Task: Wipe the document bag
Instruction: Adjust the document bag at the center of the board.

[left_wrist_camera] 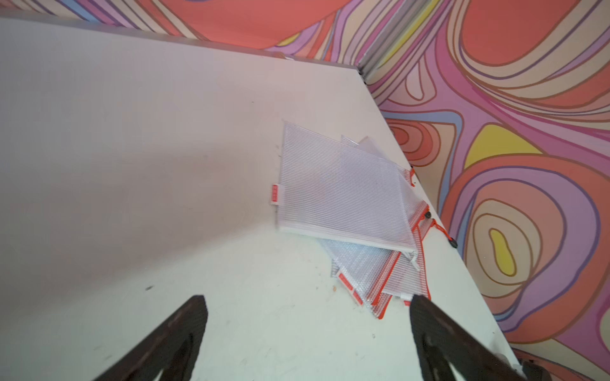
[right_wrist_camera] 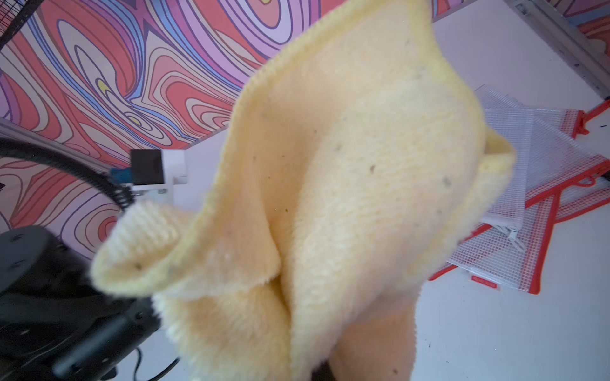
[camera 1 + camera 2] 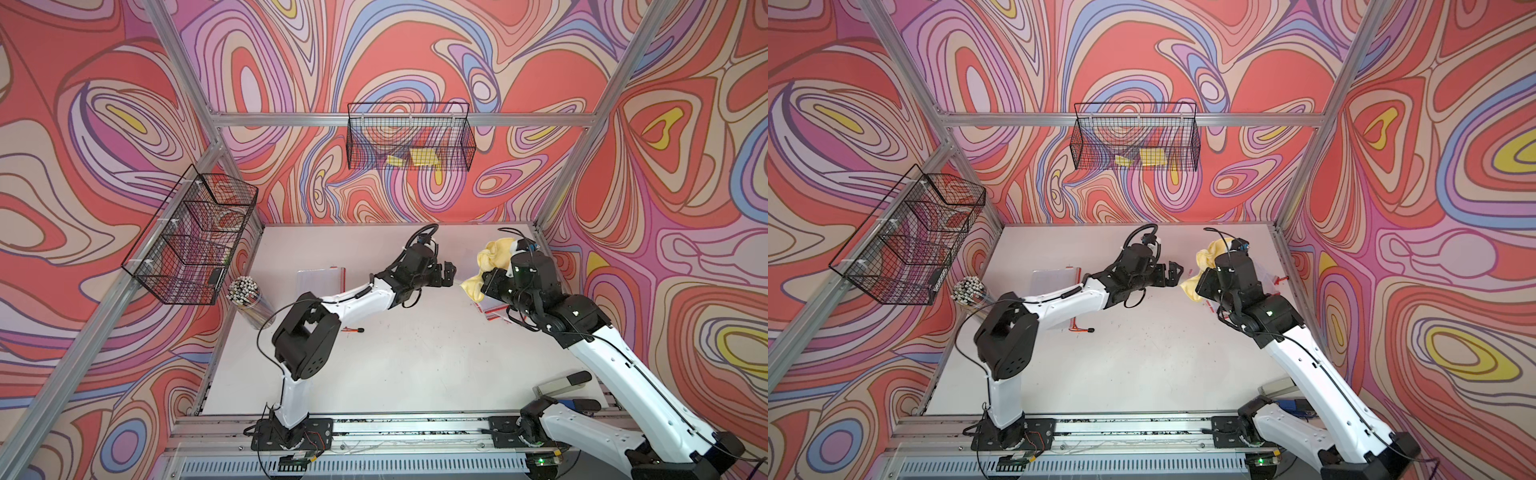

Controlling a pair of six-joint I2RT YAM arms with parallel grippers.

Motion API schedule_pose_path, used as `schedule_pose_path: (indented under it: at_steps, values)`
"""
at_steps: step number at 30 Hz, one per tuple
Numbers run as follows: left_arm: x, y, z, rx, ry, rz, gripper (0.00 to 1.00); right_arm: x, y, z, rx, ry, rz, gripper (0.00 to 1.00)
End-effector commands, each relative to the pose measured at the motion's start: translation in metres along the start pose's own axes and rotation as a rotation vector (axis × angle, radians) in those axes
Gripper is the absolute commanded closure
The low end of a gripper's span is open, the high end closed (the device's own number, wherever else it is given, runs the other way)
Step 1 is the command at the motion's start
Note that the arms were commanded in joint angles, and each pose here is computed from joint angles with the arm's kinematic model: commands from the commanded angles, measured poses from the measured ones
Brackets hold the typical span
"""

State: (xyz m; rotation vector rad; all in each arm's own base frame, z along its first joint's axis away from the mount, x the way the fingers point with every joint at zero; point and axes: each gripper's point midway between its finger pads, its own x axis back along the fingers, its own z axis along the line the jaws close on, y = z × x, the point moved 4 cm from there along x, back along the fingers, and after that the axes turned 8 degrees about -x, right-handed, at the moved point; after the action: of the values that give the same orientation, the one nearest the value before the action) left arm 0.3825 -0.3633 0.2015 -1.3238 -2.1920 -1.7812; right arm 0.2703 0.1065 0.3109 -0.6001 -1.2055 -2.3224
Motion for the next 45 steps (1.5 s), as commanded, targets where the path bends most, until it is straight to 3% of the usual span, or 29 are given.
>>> schedule_pose_path:
  at_steps: [1, 6, 13, 20, 38, 45]
  values:
    - [0.032, -0.045, 0.071, -0.110, 0.354, 0.191, 0.07, -0.016, -0.004, 0.012, -0.014, 0.060, 0.032, 1.00]
    - [0.093, -0.073, 0.157, -0.036, 0.683, 0.391, 0.23, -0.044, -0.019, 0.015, -0.015, 0.069, 0.105, 1.00]
    - [0.132, -0.096, 0.214, 0.069, 0.822, 0.479, 0.30, -0.064, -0.031, 0.018, -0.019, 0.079, 0.163, 1.00]
    - [0.121, -0.111, 0.232, 0.094, 0.807, 0.534, 0.44, -0.069, -0.035, 0.012, -0.012, 0.046, 0.176, 1.00]
    - [0.086, -0.131, 0.258, 0.085, 0.785, 0.629, 0.60, -0.082, -0.039, 0.013, -0.011, 0.033, 0.201, 1.00]
    - [0.075, -0.139, 0.259, 0.099, 0.759, 0.656, 0.74, -0.085, -0.040, 0.013, -0.004, 0.023, 0.207, 1.00]
